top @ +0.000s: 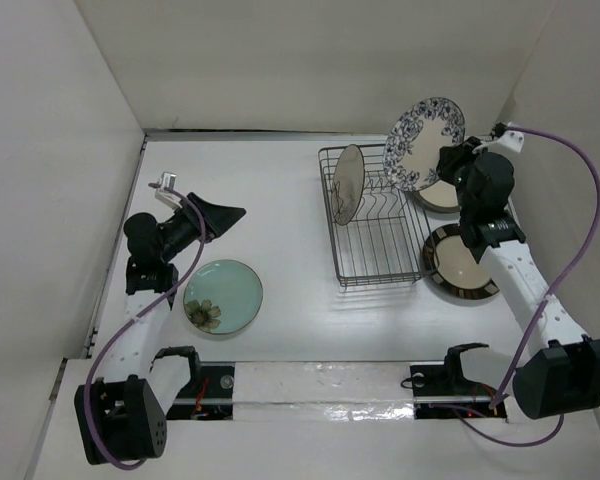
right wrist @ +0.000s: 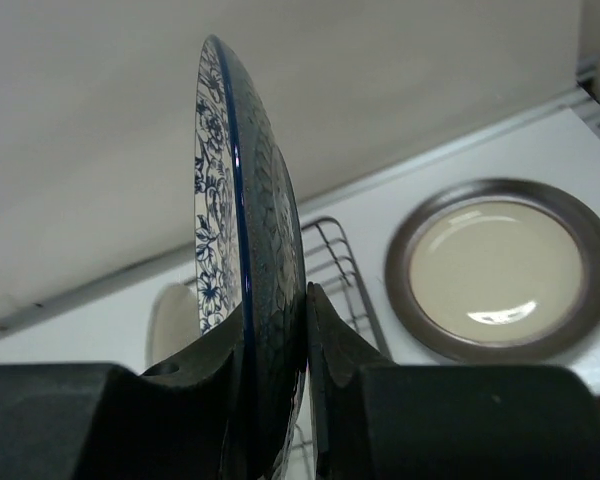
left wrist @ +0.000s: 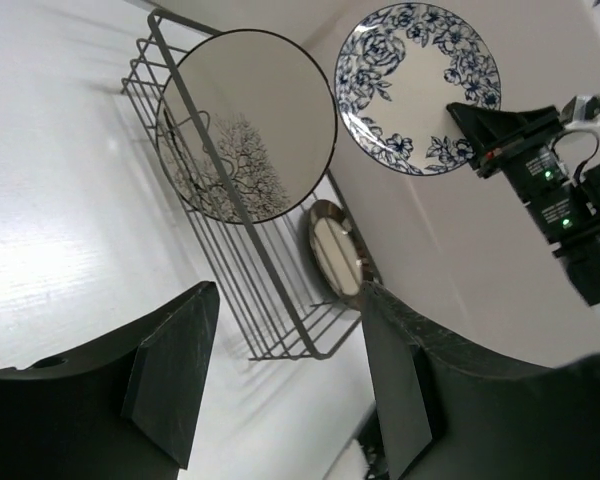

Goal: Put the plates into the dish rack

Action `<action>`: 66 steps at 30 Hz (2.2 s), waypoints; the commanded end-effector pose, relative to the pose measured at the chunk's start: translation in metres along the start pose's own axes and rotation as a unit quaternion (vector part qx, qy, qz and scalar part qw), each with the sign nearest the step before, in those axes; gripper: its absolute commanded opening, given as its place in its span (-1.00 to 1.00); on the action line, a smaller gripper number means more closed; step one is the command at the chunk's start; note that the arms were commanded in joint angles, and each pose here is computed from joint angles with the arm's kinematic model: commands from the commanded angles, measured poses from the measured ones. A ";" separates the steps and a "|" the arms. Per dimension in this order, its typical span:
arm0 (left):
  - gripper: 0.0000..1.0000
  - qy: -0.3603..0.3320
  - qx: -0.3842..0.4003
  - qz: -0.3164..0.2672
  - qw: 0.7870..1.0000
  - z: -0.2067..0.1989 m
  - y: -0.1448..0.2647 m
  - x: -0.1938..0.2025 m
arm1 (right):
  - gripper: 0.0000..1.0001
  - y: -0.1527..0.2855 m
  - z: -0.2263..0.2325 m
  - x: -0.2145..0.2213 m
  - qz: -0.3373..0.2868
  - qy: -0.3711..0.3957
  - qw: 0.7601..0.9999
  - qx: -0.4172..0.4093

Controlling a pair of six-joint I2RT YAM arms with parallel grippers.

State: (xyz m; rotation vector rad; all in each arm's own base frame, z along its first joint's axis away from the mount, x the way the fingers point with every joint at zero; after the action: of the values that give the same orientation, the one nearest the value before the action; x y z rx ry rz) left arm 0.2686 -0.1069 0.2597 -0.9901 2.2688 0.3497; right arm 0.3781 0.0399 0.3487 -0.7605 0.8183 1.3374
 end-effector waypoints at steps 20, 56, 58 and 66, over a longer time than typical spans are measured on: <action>0.03 -0.223 -0.237 -0.033 0.945 0.006 0.021 -0.020 | -1.00 -0.049 0.079 0.032 0.038 0.168 0.985 0.023; -0.02 -0.267 -0.278 0.027 0.922 0.013 0.007 0.007 | -0.25 -0.051 0.082 0.132 0.117 0.229 0.964 0.064; -0.02 -0.267 -0.277 0.026 0.923 0.013 0.008 0.008 | -0.12 -0.051 0.081 0.126 0.112 0.222 0.966 0.063; -0.12 -0.285 -0.230 -0.055 0.929 -0.020 0.022 -0.012 | 0.13 -0.027 0.091 0.068 0.066 0.193 0.978 0.041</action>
State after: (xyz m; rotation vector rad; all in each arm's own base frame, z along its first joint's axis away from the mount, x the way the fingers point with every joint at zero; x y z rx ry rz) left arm 0.2528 -0.0948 0.2526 -0.9892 1.7020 1.1426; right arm 0.4251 0.1607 0.2889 -0.9205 1.4025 1.3349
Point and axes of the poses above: each gripper's point midway between its finger pads, its own y axis back along the fingers, its own z axis along the line the jaws close on, x = y × z, the point moved 3 cm from there along y, back along the fingers, and after that the axes turned 4 degrees about -y, right-handed, at the moved point
